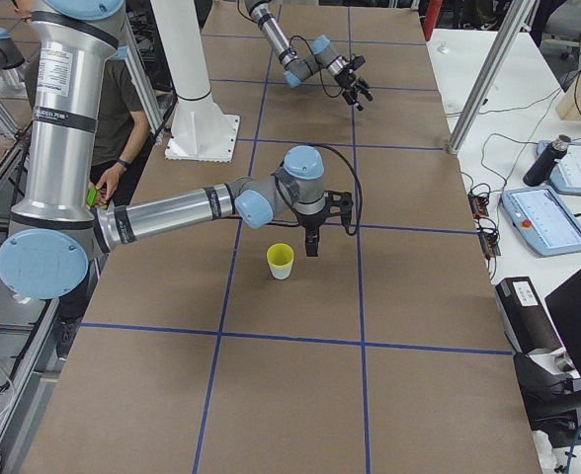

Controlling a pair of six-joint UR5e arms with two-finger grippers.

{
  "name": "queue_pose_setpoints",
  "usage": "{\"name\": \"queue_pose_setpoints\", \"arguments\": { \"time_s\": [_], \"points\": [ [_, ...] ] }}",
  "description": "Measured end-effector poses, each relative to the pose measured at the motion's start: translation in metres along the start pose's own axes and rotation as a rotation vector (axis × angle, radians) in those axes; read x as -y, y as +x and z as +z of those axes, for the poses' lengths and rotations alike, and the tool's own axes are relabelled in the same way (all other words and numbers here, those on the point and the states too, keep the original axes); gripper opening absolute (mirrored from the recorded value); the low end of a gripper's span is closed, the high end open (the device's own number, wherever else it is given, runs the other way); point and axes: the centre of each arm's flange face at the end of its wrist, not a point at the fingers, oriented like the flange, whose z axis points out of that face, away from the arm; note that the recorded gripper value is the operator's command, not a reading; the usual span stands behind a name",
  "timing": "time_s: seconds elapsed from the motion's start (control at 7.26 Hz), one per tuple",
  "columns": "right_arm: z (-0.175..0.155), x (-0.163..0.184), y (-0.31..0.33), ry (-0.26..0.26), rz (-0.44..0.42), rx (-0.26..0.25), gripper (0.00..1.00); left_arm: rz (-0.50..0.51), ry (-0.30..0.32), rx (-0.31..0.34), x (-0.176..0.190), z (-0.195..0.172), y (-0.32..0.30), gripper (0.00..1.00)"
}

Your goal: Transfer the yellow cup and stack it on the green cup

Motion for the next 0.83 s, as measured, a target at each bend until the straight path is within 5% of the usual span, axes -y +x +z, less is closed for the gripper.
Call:
{"name": "queue_pose_setpoints", "arguments": {
  "time_s": [0.55,0.83],
  "points": [
    [0.006,0.085,0.015,0.033,0.001,0.011,1.0,-0.18,-0.394,0.14,0.095,-0.05,-0.168,1.0],
    [-0.006,0.127,0.04,-0.007,-0.006,0.019,1.0,-0.283,-0.536,0.106,0.132,-0.111,-0.247,0.99]
  ]
}}
